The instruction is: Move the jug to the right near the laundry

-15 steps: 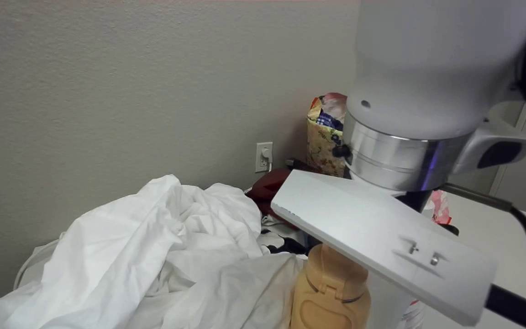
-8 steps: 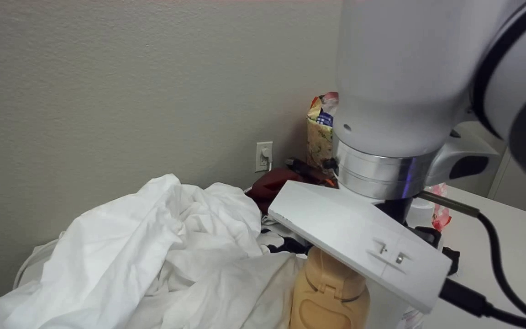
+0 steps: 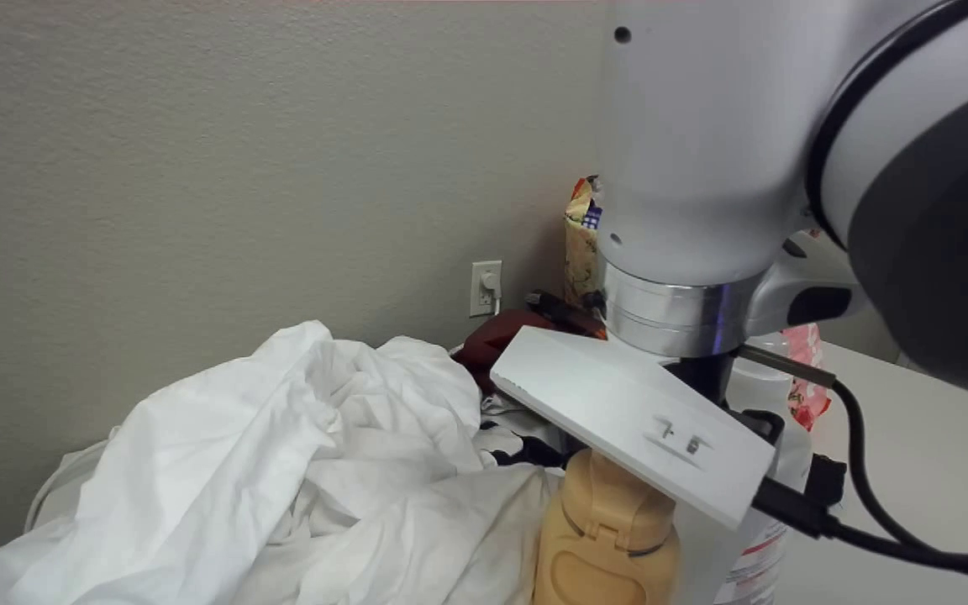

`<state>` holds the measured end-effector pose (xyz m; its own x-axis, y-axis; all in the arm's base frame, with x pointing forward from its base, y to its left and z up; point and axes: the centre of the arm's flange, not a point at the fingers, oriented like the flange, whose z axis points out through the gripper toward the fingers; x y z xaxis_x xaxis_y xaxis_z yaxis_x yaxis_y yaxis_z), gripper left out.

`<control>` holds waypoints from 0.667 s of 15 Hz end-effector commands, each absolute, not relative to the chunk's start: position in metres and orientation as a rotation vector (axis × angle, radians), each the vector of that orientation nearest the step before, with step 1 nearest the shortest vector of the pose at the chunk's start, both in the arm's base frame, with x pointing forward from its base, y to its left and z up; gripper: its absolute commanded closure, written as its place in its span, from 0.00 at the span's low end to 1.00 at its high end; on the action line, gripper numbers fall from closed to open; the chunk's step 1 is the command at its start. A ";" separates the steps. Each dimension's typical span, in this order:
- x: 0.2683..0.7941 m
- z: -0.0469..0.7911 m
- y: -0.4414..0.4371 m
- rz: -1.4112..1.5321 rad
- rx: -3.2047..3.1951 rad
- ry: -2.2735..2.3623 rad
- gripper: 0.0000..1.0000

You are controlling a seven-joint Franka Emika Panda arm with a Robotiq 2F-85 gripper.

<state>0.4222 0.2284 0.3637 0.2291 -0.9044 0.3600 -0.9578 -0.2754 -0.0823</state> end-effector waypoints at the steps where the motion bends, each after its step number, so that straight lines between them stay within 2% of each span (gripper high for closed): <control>1: 0.433 0.363 0.227 0.514 2.281 -1.840 0.00; 3: 0.434 0.361 0.222 0.509 2.259 -1.855 0.00; 5: 0.434 0.358 0.218 0.504 2.249 -1.856 0.28; 7: 0.434 0.356 0.215 0.499 2.239 -1.858 0.44; 10: 0.435 0.355 0.212 0.495 2.231 -1.863 0.63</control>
<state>0.4325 0.2114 0.3558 0.1839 -0.9166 0.3551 -0.9730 -0.2211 -0.0667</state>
